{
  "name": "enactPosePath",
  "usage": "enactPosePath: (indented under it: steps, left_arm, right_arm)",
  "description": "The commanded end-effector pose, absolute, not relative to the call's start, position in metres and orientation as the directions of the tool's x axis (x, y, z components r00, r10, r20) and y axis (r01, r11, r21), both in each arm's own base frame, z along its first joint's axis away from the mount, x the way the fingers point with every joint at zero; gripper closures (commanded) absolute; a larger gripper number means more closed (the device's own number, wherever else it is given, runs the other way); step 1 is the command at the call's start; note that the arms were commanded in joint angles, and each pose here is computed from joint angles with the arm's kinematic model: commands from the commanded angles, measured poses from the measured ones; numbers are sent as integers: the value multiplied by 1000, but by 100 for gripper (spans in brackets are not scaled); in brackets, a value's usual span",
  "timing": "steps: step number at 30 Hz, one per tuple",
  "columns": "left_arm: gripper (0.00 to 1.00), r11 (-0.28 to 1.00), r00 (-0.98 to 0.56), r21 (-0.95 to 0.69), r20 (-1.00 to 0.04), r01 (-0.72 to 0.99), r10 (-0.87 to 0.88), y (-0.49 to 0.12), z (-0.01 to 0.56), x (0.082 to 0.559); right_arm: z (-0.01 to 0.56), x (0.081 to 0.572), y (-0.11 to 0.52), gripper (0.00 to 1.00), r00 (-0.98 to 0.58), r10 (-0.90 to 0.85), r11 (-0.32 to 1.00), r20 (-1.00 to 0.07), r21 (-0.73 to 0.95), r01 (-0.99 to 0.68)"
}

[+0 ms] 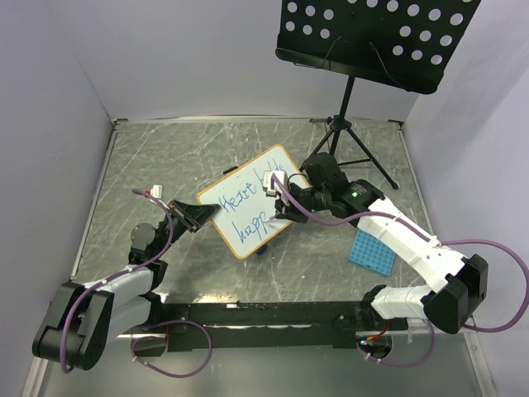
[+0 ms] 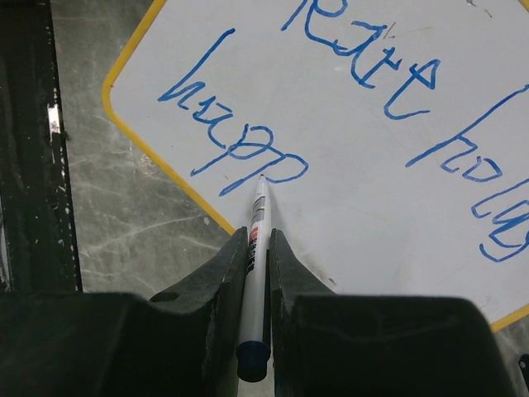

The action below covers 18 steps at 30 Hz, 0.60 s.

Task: Write a sentence on the whiteboard

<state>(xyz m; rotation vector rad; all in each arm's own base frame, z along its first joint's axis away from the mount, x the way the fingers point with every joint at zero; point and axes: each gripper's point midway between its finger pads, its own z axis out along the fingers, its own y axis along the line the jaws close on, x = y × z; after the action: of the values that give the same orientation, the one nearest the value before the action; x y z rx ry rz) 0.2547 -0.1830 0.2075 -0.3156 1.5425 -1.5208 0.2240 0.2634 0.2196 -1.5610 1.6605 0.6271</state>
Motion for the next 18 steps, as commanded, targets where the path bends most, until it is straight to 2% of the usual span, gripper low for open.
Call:
enactPosePath:
  steps: [1, 18]
  left_arm:
    - [99, 134, -472, -822, -442, 553, -763, -180, 257, 248]
    - [99, 140, -467, -819, -447, 556, -763, -178, 257, 245]
  right_arm:
    - [233, 220, 271, 100, 38, -568, 123, -822, -130, -984]
    - [281, 222, 265, 100, 51, -448, 165, -893, -138, -977]
